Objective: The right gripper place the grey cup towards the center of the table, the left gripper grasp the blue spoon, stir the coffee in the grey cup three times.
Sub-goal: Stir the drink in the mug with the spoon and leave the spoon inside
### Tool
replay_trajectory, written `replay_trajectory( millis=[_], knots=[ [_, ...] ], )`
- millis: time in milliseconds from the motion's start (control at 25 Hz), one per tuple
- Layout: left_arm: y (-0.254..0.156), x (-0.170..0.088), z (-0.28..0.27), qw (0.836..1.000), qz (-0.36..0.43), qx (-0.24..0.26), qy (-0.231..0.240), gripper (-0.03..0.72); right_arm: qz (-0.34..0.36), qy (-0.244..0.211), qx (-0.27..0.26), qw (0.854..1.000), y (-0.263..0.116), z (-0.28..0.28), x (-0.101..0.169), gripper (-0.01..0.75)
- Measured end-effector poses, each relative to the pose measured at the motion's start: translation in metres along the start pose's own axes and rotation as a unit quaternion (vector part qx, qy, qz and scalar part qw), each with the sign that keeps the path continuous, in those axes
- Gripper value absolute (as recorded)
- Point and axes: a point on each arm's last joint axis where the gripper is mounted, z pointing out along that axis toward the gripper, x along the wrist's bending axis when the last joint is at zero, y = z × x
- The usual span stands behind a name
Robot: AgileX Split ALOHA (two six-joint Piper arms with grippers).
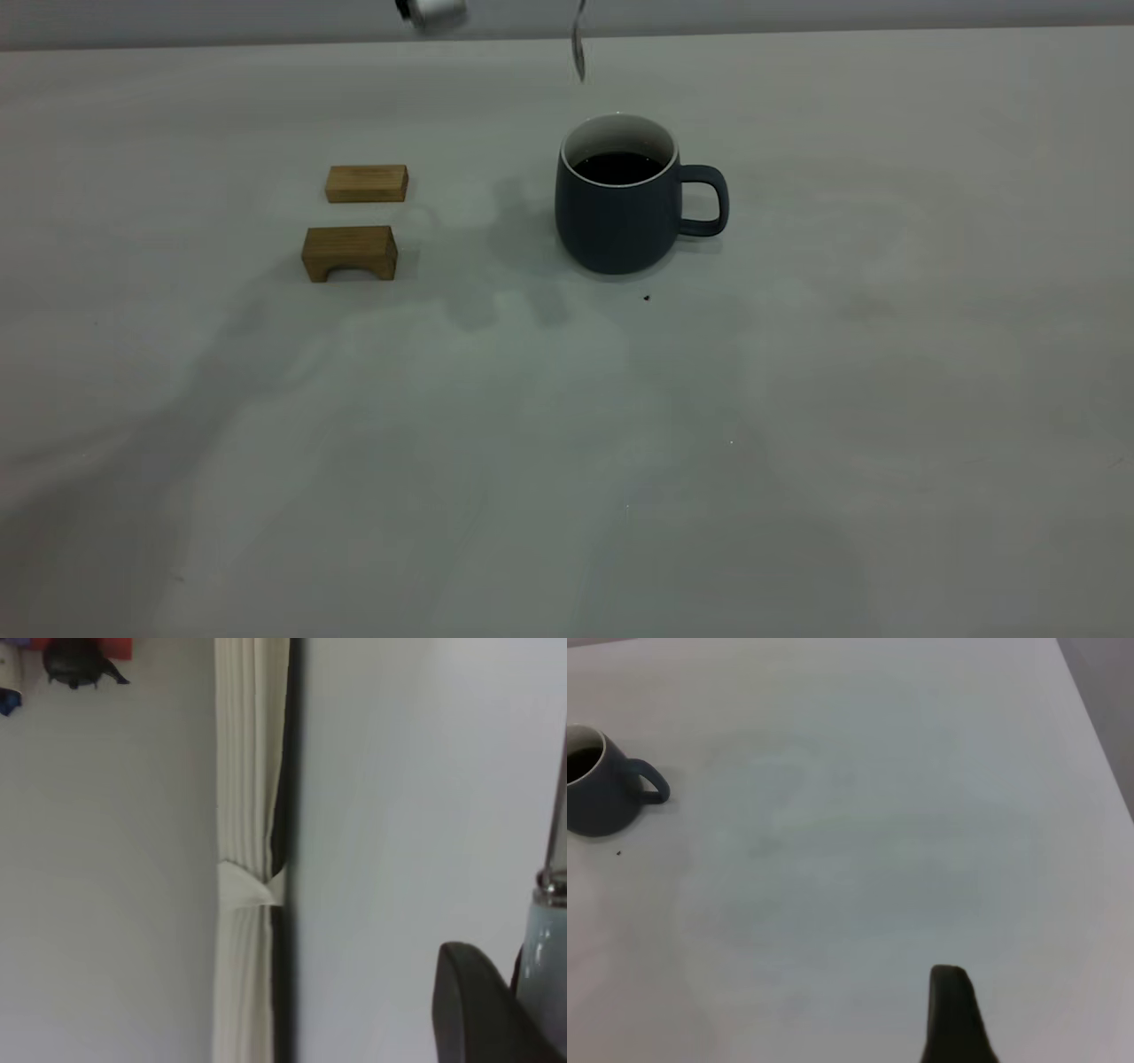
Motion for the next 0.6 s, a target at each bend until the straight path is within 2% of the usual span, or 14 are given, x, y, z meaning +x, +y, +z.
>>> replay_trajectory(
  millis=[240,600],
  knots=[
    [0.028,-0.007,0.014,0.999,-0.034,-0.017,-0.006,0.131,0.0,0.0,0.0,1.0,0.0,0.0,0.0,0.535],
    [0.051,-0.026,0.039,0.999,-0.035,-0.017,-0.006,0.131,0.0,0.0,0.0,1.0,0.0,0.0,0.0,0.535]
  ],
)
